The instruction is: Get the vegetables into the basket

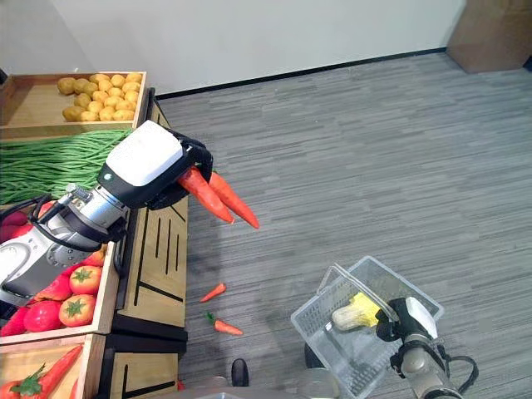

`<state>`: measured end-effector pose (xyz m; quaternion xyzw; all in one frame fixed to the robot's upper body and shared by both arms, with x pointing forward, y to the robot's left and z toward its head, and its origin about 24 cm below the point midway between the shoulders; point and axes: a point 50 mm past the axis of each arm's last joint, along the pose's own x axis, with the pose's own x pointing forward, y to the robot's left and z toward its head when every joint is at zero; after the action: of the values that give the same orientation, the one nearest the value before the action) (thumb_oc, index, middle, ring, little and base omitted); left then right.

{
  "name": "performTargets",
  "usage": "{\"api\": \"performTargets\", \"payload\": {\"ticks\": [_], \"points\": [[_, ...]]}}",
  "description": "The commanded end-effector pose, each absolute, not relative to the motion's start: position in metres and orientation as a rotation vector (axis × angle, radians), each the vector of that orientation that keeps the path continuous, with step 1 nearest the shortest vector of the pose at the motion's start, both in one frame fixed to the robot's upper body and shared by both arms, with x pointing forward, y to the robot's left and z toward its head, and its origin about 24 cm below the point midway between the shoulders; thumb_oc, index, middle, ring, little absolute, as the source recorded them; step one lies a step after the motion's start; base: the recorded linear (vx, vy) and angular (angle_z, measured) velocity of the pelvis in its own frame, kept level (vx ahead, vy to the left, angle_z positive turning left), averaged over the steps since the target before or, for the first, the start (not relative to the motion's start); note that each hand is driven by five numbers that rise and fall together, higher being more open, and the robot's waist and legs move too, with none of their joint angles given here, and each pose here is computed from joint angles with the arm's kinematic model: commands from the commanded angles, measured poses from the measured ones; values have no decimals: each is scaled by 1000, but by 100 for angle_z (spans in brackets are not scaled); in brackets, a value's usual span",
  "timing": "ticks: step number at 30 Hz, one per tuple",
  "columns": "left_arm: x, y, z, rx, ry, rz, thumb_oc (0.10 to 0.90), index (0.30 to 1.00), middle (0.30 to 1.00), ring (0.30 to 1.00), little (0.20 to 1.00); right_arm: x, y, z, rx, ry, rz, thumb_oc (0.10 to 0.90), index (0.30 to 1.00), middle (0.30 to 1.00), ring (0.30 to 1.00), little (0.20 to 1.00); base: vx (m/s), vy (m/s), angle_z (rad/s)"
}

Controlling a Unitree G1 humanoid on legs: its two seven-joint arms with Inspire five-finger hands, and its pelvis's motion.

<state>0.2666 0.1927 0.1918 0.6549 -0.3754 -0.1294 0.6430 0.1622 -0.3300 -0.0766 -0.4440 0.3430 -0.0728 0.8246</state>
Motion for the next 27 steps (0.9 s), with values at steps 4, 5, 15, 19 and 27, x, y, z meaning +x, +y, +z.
{"api": "performTargets", "payload": {"ticks": [4, 5, 15, 19, 27], "points": [[277, 164, 228, 1393, -1021, -296, 400, 300, 300, 300, 300, 223, -330, -13, -957, 354, -201, 400, 300, 300, 300, 300, -2, -5, 3], [277, 158, 225, 1383, -1028, -327, 400, 300, 300, 300, 300, 229, -324, -6, -941, 306, -188, 400, 300, 300, 300, 300, 0, 0, 0], [289, 115, 195, 1304, -993, -508, 400, 300, 300, 300, 300, 286, -261, 61, -851, -105, -69, 400, 300, 300, 300, 300, 5, -5, 1], [297, 107, 170, 1299, -907, -551, 400, 300, 300, 300, 300, 300, -238, 76, -799, -192, -38, 400, 300, 300, 300, 300, 0, 0, 0], [312, 115, 124, 1246, -682, -466, 400, 300, 300, 300, 300, 305, -193, 82, -585, -267, 41, 400, 300, 300, 300, 300, 0, 0, 0]]}}
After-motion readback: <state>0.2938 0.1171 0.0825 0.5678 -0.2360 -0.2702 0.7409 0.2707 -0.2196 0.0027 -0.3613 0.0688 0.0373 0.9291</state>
